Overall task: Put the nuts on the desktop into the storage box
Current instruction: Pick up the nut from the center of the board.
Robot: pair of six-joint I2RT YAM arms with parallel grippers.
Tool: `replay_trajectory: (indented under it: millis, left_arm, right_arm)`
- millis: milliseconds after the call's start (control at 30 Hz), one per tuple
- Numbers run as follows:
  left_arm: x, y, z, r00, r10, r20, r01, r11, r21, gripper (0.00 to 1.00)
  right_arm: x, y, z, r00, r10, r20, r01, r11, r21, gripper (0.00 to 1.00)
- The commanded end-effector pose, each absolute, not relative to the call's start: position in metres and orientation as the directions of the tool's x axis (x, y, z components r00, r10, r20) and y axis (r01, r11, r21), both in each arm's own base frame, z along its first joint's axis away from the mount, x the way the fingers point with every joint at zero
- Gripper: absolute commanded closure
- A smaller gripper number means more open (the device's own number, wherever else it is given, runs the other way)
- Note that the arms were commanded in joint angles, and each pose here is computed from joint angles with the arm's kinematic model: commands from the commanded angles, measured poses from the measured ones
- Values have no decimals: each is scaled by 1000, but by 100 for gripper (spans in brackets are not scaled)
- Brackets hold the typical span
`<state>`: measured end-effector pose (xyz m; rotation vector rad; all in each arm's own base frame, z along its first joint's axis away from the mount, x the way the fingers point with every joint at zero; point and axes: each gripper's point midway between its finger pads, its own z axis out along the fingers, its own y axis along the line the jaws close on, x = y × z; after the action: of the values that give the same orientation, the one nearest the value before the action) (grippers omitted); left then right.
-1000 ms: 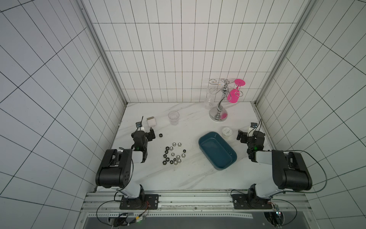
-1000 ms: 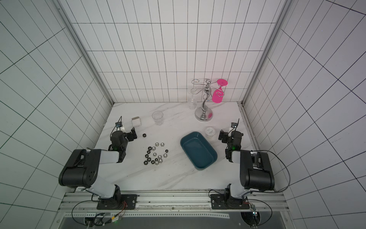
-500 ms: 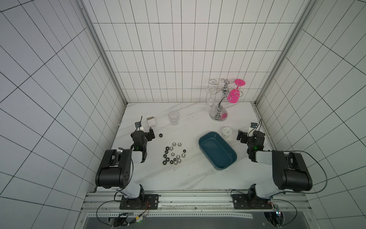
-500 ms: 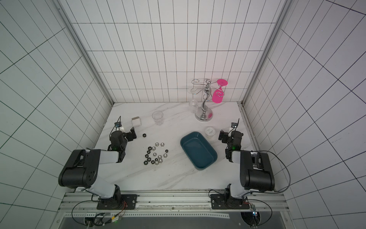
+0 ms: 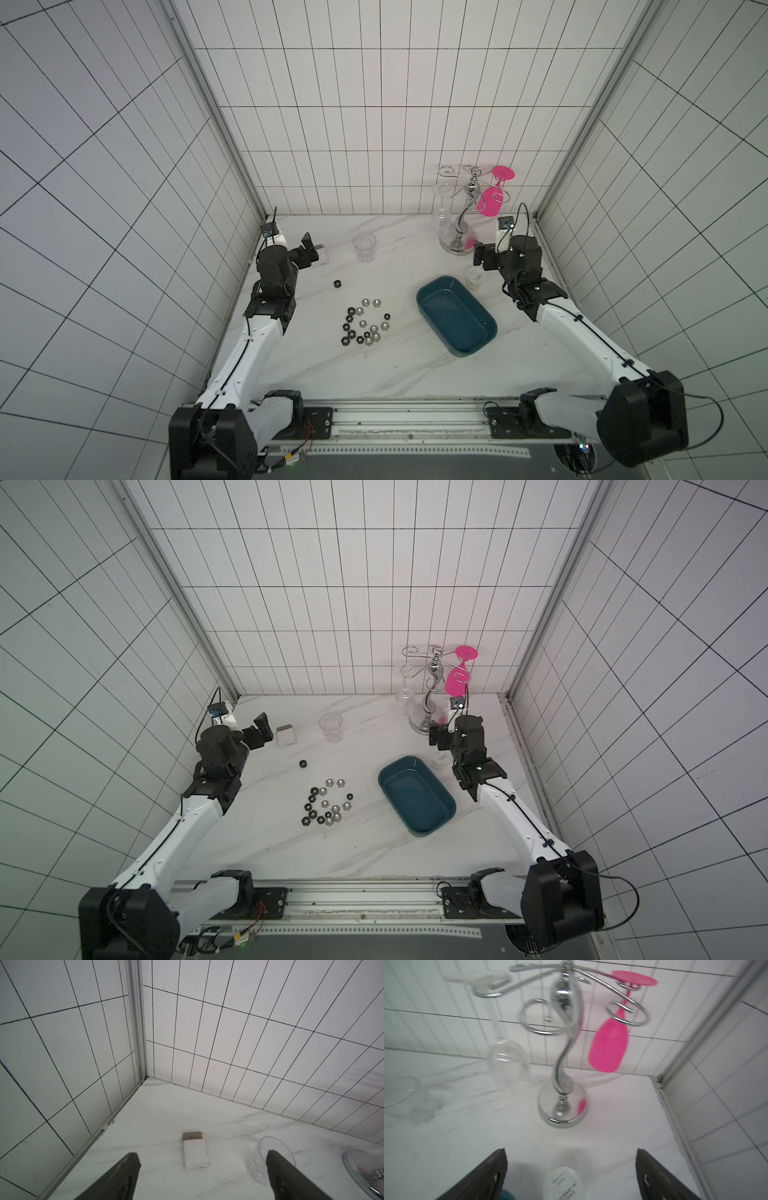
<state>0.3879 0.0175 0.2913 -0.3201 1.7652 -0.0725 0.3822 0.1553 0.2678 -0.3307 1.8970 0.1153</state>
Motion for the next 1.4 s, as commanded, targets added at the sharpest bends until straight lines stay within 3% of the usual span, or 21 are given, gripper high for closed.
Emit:
replay_trajectory:
  millis: [0, 100, 267, 467, 767, 1167, 1367]
  left_arm:
    - [375, 7, 261, -390, -303, -870, -173, 952, -254, 1]
    - [372, 4, 248, -461, -315, -830, -178, 949, -261, 1]
    - [360, 40, 242, -446, -442, -778, -325, 890, -320, 1]
    - [370, 10, 210, -652, -430, -625, -210, 894, -396, 2]
    - [372, -16, 137, -880, -364, -306, -231, 889, -395, 8]
    - [390, -37, 78, -943, -262, -205, -229, 958, -172, 15]
    - [404, -39, 57, -948, -265, -175, -246, 961, -128, 15]
  right_arm:
    - [352, 202, 244, -434, -283, -855, -408, 908, -94, 1]
    - [335, 260, 245, -438, -319, -841, -524, 850, -49, 1]
    - [315, 353, 230, -417, -426, -803, -675, 736, -40, 1]
    - [327, 384, 231, -452, -375, -810, -667, 744, 28, 1]
    - [329, 329, 263, -509, -286, -812, -551, 833, 53, 1]
    - [300, 222, 263, -632, -162, -758, -403, 904, 144, 1]
    - [288, 192, 258, -662, -126, -739, -371, 912, 177, 1]
